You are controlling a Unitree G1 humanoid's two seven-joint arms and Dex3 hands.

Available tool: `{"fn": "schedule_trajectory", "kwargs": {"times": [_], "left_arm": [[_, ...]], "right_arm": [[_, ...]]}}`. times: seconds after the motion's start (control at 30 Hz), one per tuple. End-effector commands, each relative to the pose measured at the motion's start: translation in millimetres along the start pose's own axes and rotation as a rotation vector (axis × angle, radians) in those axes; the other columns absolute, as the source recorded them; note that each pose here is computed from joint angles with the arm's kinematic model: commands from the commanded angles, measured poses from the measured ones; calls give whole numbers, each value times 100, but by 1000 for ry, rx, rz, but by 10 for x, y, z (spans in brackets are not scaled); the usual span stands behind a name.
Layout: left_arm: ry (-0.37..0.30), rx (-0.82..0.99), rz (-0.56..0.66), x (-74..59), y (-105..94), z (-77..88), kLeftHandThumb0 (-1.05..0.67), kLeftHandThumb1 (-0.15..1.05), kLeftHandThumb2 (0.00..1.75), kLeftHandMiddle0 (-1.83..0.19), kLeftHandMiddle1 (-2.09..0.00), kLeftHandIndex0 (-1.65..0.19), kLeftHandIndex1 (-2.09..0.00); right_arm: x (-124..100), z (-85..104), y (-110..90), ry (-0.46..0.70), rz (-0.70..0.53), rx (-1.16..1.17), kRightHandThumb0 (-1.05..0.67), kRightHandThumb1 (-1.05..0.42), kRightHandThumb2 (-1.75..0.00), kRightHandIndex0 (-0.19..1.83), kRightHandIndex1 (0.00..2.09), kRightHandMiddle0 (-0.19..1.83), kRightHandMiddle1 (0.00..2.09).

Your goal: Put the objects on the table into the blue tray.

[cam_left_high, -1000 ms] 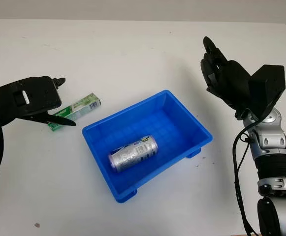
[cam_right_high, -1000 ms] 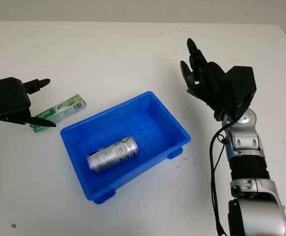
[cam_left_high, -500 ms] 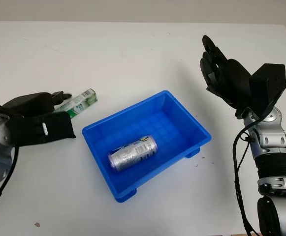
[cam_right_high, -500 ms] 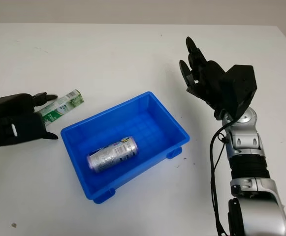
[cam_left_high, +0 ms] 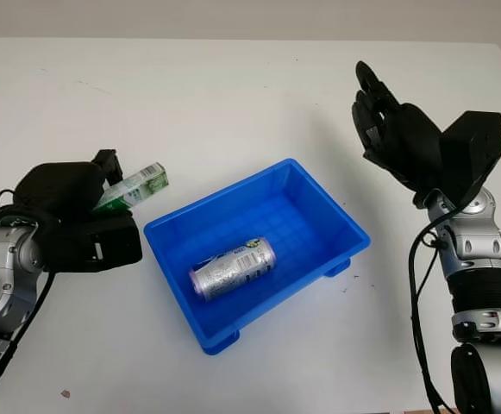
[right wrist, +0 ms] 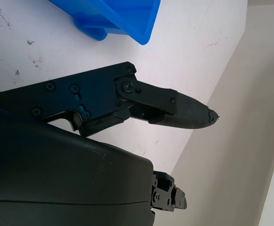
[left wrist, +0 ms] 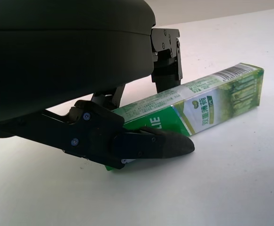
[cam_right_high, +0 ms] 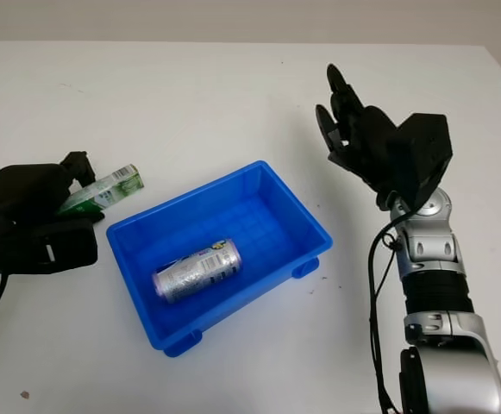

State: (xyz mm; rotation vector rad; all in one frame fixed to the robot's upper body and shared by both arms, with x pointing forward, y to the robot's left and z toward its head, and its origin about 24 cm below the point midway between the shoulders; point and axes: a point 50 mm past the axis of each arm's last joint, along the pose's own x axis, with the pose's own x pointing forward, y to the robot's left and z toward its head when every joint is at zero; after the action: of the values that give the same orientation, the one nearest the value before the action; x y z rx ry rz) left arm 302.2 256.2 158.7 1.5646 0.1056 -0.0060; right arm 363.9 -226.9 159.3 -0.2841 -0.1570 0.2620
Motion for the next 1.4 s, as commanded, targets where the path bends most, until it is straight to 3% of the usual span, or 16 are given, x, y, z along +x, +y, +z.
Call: {"fn": "schedule_trajectory", "kwargs": {"times": [0.0, 0.07, 0.13, 0.23, 0.43, 0.53, 0.63, 0.67, 0.73, 0.83, 0.87, 0.97, 1.03, 1.07, 1.13, 1.37], "left_arm": [[3, -23, 44, 34, 57, -8, -36, 105, 43, -98, -209, -5, -199], [6, -46, 69, 57, 98, -28, -35, 105, 46, -104, -209, -21, -207], [14, -58, 90, 70, 165, -47, -34, 105, 46, -102, -209, -22, -209], [6, -83, 147, 99, 315, -99, -30, 105, 41, -79, -209, -23, -209], [12, -237, 280, 119, 788, -193, -30, 105, 40, -74, -209, -24, -209], [-31, -427, 322, 86, 984, -192, -25, 105, 36, -77, -209, -34, -209], [-107, -549, 310, -6, 1180, -107, -26, 105, 37, -94, -209, -64, -209], [-144, -564, 314, -52, 1236, -37, -28, 105, 36, -96, -209, -66, -209], [-283, -573, 289, -185, 1327, 197, -31, 105, 36, -98, -209, -72, -209], [-433, -592, 214, -308, 1349, 443, -30, 105, 38, -96, -209, -75, -209], [-473, -613, 166, -339, 1344, 538, -26, 105, 40, -95, -209, -65, -209], [-530, -646, 38, -380, 1320, 718, -23, 105, 45, -95, -209, -63, -209], [-580, -686, -73, -352, 1267, 822, -22, 105, 48, -103, -209, -72, -209], [-607, -699, -137, -326, 1225, 880, -20, 105, 50, -114, -209, -85, -209], [-615, -704, -242, -284, 1147, 972, -23, 105, 51, -123, -209, -100, -209], [-605, -692, -425, -212, 861, 1180, -24, 105, 50, -142, -209, -121, -209]], "right_arm": [[0, 38, -50, -14, -8, 2, -64, -105, -65, -19, 0, -19, 0], [-2, 39, -53, -14, -7, 9, -64, -105, -65, -19, 0, -19, 0], [-4, 41, -57, -14, -3, 14, -63, -105, -65, -19, 0, -19, 0], [-8, 47, -59, -10, 0, 13, -64, -105, -64, -19, 0, -19, 0], [-19, 49, -58, -13, 4, 2, -63, -105, -65, -19, 0, -19, 0], [-23, 51, -51, -13, 2, 3, -63, -105, -66, -19, 0, -19, 0], [-27, 45, -46, -12, -1, 7, -63, -105, -66, -19, 0, -19, 0], [-26, 41, -46, -8, 1, 12, -63, -105, -66, -19, 0, -19, 0], [-25, 39, -42, -6, 2, 11, -63, -105, -65, -19, 0, -19, 0], [-21, 44, -31, -8, 7, 2, -62, -105, -66, -19, 0, -19, 0], [-19, 45, -27, -6, 6, 4, -63, -105, -66, -19, 0, -19, 0], [-18, 46, -21, -1, 4, 4, -64, -105, -64, -19, 0, -19, 0], [-20, 45, -19, 2, 2, 9, -65, -105, -63, -19, 0, -19, 0], [-23, 43, -19, 4, 2, 10, -66, -105, -62, -19, 0, -19, 0], [-32, 45, -15, 7, -1, 0, -65, -105, -63, -19, 0, -19, 0], [-58, 36, 19, 0, -22, 10, -64, -105, -65, -19, 0, -19, 0]]}}
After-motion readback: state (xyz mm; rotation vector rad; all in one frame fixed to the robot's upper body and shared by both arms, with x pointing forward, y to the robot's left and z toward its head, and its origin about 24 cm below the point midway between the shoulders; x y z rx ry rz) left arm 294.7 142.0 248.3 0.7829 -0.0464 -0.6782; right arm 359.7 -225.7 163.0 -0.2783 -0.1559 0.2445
